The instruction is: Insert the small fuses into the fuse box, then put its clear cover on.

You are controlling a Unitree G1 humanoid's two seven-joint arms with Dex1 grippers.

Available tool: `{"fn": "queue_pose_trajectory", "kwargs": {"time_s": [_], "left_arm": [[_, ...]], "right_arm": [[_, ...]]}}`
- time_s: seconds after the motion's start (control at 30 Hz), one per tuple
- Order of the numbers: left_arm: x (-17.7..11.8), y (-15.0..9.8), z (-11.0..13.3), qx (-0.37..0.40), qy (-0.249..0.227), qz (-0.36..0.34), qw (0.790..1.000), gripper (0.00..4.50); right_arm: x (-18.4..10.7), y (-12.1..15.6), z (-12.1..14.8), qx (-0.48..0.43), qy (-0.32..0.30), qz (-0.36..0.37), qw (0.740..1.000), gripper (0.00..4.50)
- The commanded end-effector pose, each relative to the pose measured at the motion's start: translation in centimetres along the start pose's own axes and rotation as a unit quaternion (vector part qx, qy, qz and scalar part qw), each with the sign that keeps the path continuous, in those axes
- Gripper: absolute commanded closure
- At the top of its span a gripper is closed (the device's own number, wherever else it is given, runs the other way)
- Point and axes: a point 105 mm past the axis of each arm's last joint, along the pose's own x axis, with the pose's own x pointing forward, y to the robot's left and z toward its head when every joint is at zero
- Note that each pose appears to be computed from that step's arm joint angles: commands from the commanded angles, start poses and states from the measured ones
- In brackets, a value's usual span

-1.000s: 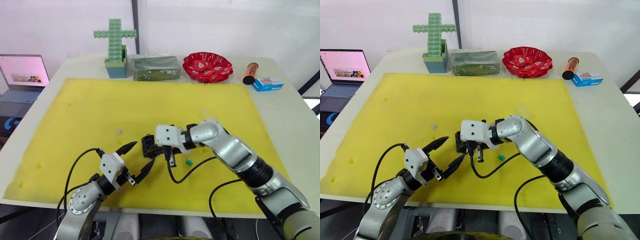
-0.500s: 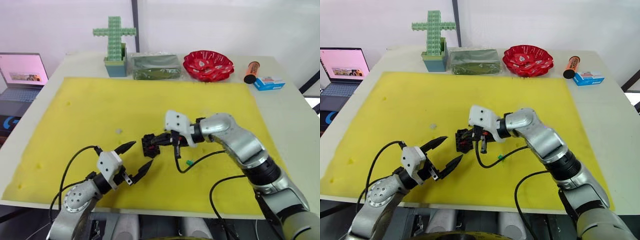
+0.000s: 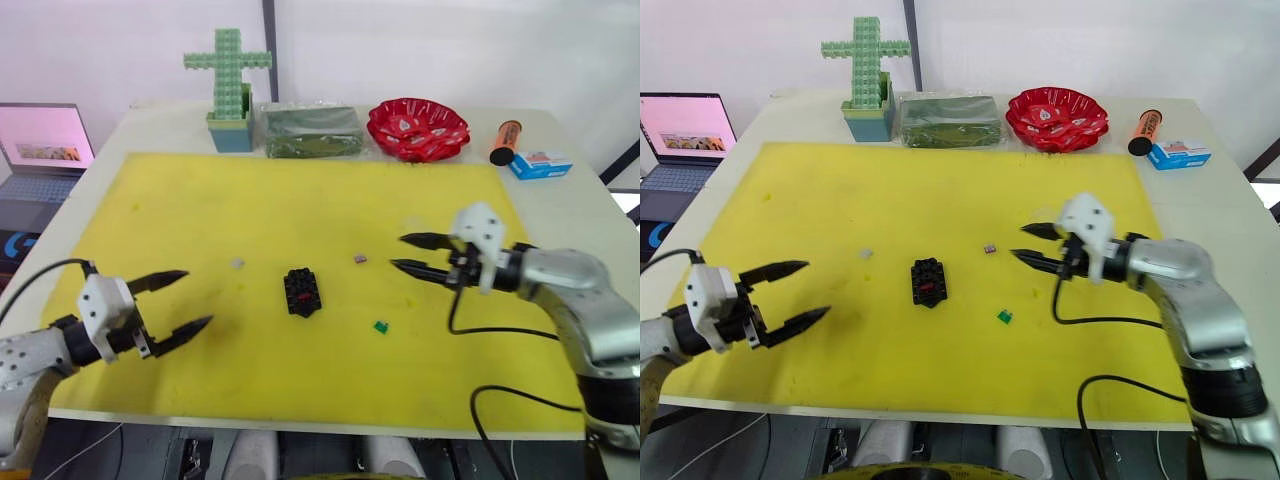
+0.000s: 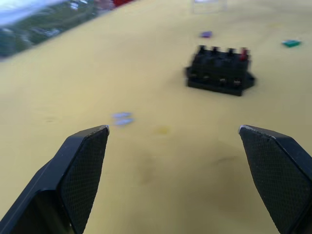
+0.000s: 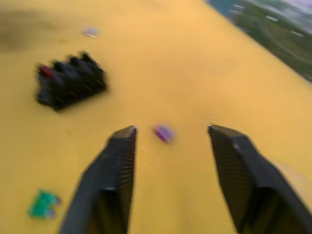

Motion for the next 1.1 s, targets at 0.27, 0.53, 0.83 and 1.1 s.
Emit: {"fn": "queue_pose_trajectory", "kwargs": {"time_s": [0.27,0.53,0.83,1.1], "left_arm": [[-2.7,8.9,-1.1,-0.026,0.012,0.195,0.980,0.00],[-3.9,14.1,-0.3,-0.107,0.031,0.378,0.919,0.00],[-3.2,12.0,1.6,-0.388,-0.049,0.211,0.896,0.00],[-1.9,4.0,1.4,-0.553,-0.100,0.110,0.820,0.00]], "right_arm": [[-6.5,-4.0,-4.7,0.022,0.020,-0.194,0.981,0.03],[-1.2,-1.3,1.9,0.015,-0.070,-0.112,0.991,0.03],[4.8,6.8,8.7,-0.052,-0.143,0.160,0.975,0.03],[7.5,7.6,9.7,-0.051,-0.162,0.173,0.970,0.03]]}}
